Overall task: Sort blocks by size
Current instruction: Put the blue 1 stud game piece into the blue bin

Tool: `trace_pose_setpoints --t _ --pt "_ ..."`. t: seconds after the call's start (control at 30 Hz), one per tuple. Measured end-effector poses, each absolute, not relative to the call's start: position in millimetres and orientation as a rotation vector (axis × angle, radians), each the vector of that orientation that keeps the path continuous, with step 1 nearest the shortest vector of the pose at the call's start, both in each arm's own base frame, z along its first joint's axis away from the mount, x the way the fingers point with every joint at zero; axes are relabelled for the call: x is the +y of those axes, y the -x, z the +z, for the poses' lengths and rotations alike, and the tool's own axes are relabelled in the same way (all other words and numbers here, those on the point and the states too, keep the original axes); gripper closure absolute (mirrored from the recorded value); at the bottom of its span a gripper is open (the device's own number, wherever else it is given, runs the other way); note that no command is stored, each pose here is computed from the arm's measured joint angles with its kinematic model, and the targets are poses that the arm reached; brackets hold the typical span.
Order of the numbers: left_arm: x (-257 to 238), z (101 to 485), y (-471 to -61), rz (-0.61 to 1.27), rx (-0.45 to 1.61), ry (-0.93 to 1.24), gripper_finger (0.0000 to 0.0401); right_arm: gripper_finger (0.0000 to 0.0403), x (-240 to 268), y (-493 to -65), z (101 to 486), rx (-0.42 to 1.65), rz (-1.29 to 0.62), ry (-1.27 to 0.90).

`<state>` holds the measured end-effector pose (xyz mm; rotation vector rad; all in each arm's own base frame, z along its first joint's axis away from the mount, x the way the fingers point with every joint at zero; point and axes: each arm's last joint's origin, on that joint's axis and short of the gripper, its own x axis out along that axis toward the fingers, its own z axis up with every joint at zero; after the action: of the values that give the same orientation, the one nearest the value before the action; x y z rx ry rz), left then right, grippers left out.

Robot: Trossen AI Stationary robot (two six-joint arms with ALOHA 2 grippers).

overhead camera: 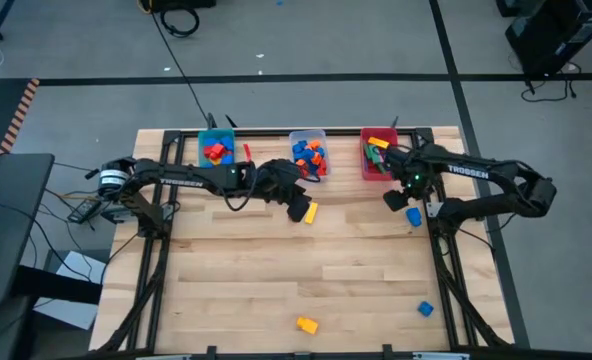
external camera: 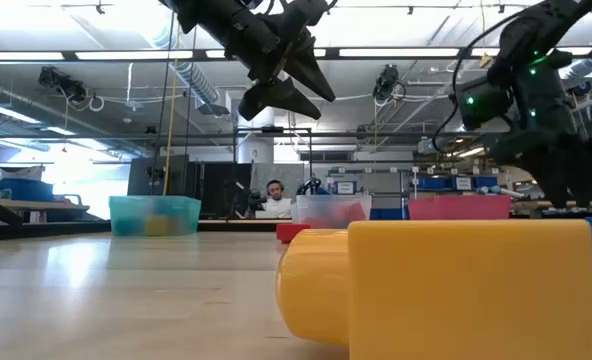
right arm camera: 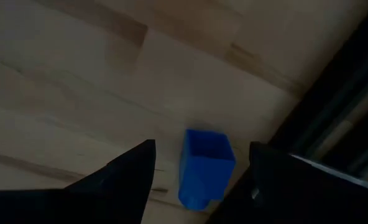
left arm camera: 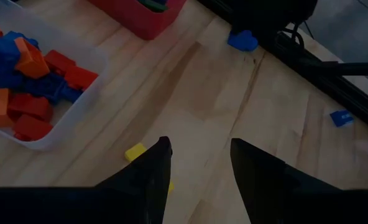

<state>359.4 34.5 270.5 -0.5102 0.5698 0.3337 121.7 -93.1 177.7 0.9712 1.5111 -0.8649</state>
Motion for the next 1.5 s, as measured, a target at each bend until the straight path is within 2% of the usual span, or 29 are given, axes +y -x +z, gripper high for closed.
trace_pose_setpoints --t 0.27,0.6,0.77,0.93,0.97,1.17,1.5 --pt "33 271 -360 0.352 0.562 0.53 0.0227 0.0119 -92 -123 156 1.575 -0.859 -0.949" --pt "33 271 -360 0.359 0.559 0.558 0.0227 0.0147 -91 -130 132 1.76 -0.803 -0.977" --pt "29 271 -360 0.351 0.561 0.557 0.0227 0.0182 -88 -135 122 1.845 -0.782 -0.979" --pt "28 271 -360 0.364 0.557 0.548 0.0227 0.0258 -86 -141 123 1.837 -0.752 -0.954" --pt "28 271 -360 0.366 0.556 0.547 0.0227 0.0261 -86 -143 125 1.823 -0.736 -0.947" --pt "29 271 -360 0.368 0.555 0.542 0.0227 0.0261 -82 -161 158 1.552 -0.639 -0.932" --pt "29 274 -362 0.35 0.521 0.516 0.0227 0.0261 -73 -196 247 0.657 -0.405 -0.85"
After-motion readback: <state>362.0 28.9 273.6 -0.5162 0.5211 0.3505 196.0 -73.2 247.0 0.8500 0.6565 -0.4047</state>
